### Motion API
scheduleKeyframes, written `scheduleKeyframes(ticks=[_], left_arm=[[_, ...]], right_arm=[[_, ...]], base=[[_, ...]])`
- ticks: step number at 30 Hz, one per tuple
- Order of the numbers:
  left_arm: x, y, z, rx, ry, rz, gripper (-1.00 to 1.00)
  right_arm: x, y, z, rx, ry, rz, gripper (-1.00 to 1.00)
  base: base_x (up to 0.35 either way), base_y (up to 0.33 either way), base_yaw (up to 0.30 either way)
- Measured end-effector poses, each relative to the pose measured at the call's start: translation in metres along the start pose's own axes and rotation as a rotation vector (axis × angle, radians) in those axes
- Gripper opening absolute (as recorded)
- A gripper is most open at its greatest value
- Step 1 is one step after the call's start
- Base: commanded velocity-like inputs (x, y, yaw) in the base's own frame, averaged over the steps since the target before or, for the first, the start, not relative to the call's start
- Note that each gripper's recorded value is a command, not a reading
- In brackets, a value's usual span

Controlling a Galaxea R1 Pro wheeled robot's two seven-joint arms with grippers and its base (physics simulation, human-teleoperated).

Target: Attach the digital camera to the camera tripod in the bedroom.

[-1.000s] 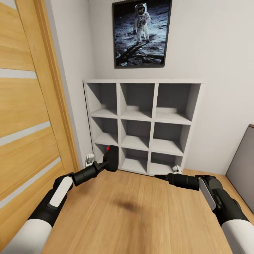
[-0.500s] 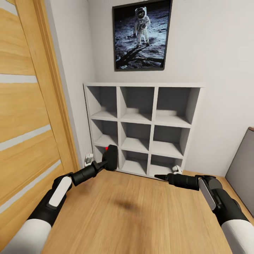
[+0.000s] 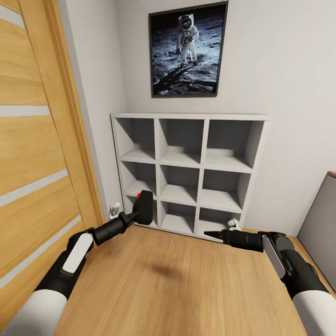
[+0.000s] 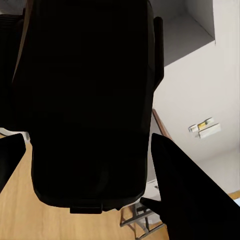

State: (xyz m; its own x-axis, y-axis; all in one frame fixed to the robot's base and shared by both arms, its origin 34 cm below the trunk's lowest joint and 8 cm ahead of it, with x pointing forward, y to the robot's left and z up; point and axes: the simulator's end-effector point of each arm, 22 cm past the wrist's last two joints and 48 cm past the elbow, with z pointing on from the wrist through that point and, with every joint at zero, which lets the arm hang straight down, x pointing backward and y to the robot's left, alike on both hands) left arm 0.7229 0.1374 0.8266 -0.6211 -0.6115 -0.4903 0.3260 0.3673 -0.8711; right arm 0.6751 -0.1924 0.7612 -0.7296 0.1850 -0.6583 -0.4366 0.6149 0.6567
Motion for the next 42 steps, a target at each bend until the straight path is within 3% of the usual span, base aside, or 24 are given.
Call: scheduleKeyframes(ticks=[17, 42], left_arm=[[-0.013, -0.011, 0.002, -0.030, 0.009, -0.030, -1.00], [-0.040, -0.050, 0.004, -0.030, 0.010, -0.033, -1.00]], right_arm=[[-0.026, 0.021, -0.009, -0.001, -0.001, 0.000, 1.00], [-0.060, 0.048, -0.022, 0.005, 0.003, 0.005, 1.00]], base=[[0.000, 0.000, 0.000], [0.000, 0.000, 0.000]])
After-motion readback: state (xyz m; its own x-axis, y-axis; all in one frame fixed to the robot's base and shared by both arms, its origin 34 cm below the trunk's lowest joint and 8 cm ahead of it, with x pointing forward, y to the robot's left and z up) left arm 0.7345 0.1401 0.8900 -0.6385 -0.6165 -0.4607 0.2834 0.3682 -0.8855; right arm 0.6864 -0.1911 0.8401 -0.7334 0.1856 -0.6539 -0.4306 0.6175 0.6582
